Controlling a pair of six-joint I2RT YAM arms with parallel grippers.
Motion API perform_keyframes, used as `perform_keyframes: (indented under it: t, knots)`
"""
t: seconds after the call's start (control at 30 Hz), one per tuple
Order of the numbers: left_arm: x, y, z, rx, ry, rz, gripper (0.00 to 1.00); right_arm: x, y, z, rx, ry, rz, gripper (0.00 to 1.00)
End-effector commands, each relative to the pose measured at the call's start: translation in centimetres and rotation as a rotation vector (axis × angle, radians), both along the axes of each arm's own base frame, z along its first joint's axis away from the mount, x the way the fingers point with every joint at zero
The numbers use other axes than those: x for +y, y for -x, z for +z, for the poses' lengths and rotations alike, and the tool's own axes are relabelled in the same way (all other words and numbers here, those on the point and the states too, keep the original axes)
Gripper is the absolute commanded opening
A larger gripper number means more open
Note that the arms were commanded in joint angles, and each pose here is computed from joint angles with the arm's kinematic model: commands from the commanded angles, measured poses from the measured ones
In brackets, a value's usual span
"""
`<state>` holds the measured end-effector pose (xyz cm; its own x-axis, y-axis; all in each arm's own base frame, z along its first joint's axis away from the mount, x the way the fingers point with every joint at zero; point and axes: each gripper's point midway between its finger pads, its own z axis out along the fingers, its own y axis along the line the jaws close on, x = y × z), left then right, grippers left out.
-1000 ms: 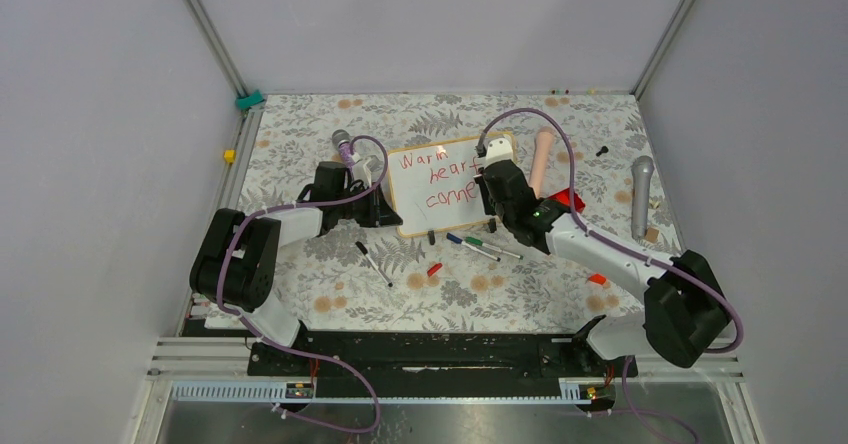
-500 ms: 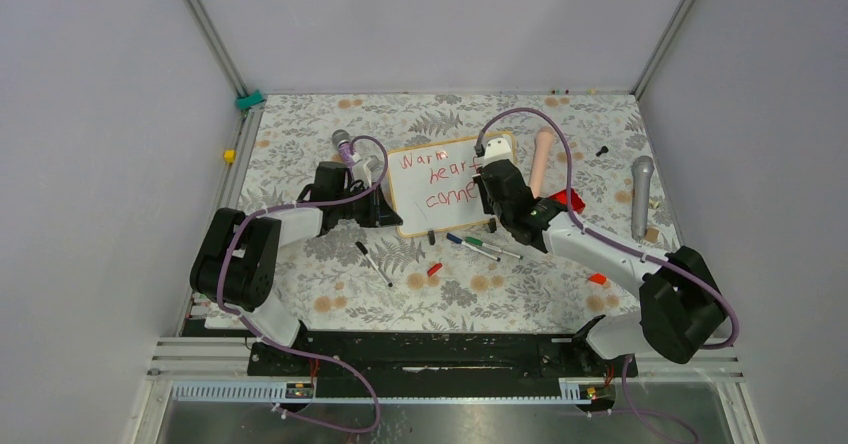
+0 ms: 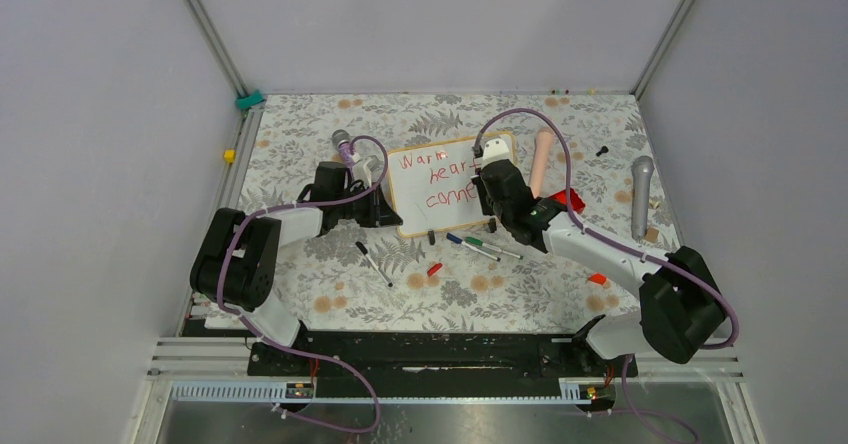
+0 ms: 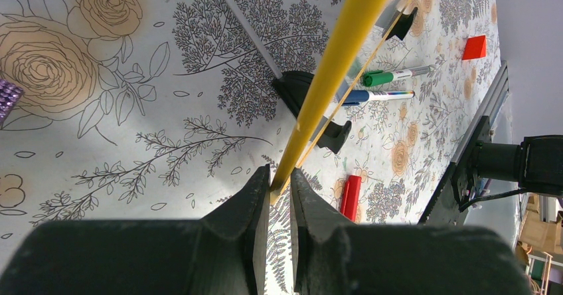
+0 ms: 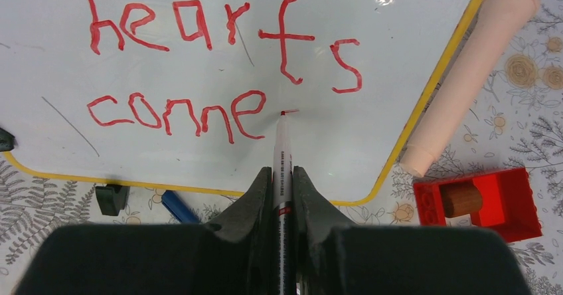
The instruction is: Write a sentence on the whiteboard
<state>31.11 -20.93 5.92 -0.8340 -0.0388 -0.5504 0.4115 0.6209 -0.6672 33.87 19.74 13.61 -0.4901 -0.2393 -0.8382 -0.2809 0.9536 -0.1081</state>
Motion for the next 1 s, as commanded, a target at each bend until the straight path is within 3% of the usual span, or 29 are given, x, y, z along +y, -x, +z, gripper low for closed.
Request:
perform_keyframes:
  t: [0.0, 0.97]
  knots:
    - [0.3, -1.8, 0.7, -0.053, -0.013, 0.028, 0.01, 0.8, -0.6, 1.9, -0.036, -0.047, 0.021, 0.0]
    - [0.3, -1.8, 0.7, -0.054, -0.015, 0.028, 0.01, -1.2, 0.6, 0.2, 0.021, 0.035, -0.018, 0.0]
